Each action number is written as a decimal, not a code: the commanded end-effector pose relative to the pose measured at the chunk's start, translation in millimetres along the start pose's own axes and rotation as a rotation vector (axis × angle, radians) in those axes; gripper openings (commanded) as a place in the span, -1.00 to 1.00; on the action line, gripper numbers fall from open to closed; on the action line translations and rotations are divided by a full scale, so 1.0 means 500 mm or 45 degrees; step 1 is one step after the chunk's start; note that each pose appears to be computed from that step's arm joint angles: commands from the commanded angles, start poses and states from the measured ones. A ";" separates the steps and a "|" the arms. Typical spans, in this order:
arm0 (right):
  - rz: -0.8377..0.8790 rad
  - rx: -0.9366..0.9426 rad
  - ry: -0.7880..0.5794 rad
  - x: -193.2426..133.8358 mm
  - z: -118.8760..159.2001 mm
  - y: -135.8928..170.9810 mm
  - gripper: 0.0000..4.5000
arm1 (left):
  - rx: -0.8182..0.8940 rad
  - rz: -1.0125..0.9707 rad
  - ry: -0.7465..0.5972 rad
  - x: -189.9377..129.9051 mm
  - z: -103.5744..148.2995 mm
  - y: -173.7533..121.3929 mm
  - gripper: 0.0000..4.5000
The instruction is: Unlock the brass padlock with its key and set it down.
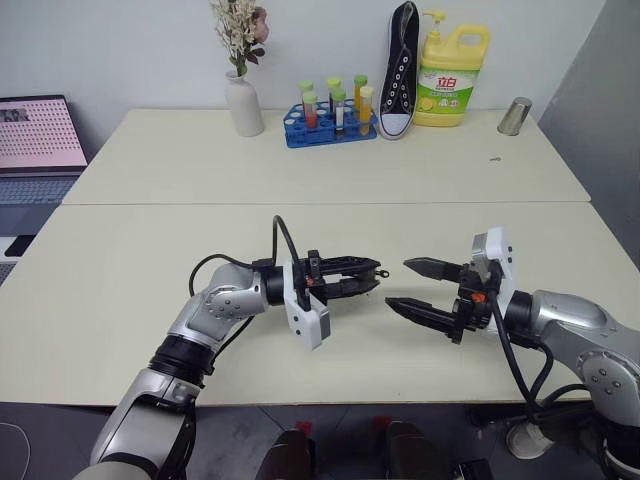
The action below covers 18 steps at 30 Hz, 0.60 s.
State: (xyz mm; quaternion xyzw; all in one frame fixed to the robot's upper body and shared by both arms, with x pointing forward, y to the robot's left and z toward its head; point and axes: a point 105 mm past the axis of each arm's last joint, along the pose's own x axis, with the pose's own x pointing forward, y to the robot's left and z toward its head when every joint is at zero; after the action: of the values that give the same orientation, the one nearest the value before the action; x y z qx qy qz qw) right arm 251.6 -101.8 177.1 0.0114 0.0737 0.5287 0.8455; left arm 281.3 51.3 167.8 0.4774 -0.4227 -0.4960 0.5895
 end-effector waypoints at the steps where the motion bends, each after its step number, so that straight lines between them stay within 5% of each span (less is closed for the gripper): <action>1: 0.086 0.022 -0.010 0.009 0.012 0.016 1.00 | 0.076 0.045 -0.024 -0.004 0.006 0.022 -0.56; 12: 0.142 0.092 -0.015 0.020 0.020 0.011 1.00 | 0.083 0.054 -0.042 0.003 0.017 0.017 -0.56; 15: 0.156 0.095 -0.010 0.024 0.020 0.012 0.74 | 0.089 0.047 -0.047 0.005 0.019 0.016 -0.56; 18: 0.161 0.096 -0.011 0.026 0.021 0.012 0.26 | 0.088 0.043 -0.051 0.006 0.020 0.014 -0.56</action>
State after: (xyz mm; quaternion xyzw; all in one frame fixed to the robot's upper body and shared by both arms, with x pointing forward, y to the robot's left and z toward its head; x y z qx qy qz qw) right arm 256.4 -91.0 175.6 0.0518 0.1095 0.5621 0.8182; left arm 279.1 50.2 167.1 0.4852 -0.4356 -0.4867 0.5814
